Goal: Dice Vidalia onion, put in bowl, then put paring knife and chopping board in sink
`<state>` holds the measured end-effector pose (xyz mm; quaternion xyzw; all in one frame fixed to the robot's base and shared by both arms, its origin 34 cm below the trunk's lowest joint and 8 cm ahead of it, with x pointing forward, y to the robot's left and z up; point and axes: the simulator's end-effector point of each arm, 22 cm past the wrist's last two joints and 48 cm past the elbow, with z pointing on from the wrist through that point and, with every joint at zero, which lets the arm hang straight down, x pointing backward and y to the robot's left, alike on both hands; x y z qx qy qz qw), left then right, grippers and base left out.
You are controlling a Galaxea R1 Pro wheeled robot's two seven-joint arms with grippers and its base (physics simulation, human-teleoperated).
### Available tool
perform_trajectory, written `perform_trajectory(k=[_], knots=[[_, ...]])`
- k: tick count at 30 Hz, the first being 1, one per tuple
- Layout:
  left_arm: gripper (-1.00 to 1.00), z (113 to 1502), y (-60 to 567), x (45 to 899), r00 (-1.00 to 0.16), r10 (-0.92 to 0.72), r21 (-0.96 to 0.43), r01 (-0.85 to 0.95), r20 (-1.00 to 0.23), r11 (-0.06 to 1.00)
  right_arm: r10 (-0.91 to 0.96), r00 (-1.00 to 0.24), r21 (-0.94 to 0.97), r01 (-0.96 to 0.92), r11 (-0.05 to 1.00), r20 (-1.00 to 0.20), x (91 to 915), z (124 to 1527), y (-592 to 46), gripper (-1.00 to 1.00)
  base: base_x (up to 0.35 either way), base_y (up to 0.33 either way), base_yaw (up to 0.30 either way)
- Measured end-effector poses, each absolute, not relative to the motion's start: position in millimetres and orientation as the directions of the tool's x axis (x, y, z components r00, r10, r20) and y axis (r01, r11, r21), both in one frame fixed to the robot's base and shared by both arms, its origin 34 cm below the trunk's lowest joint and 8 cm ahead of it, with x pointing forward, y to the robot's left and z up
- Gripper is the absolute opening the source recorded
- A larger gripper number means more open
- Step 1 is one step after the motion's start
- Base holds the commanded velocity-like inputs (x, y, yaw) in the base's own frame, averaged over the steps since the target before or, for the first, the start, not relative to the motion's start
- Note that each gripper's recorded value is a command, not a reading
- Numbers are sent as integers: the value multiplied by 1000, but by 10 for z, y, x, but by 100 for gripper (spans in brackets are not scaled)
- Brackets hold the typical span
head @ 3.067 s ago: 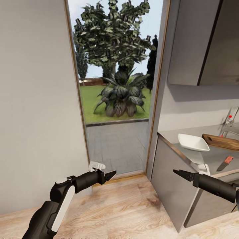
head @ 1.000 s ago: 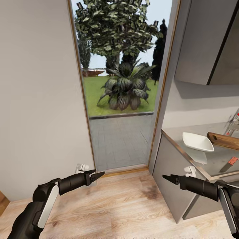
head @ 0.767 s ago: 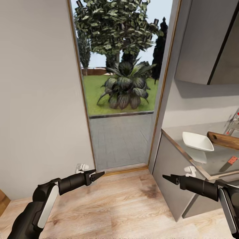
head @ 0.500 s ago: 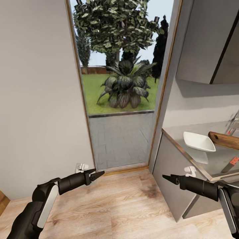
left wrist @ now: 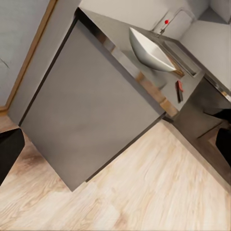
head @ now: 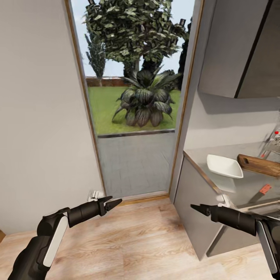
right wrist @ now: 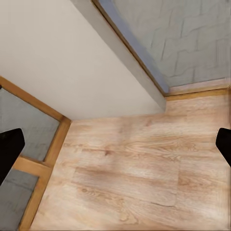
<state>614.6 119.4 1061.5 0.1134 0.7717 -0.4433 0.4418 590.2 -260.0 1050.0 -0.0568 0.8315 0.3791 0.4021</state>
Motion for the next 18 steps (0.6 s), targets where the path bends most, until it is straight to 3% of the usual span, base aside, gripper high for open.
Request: perform_trajectory(k=[9, 18], knots=[[100, 10628, 1205, 6140, -586, -216, -585, 567, -781, 580, 213, -667, 586, -402, 704, -714, 5905, 10507, -2595, 100, 0, -297, 0], [100, 10631, 1212, 6141, -586, -217, -586, 565, -780, 580, 215, -667, 589, -403, 701, -713, 5903, 10511, -2590, 100, 0, -35, 0]])
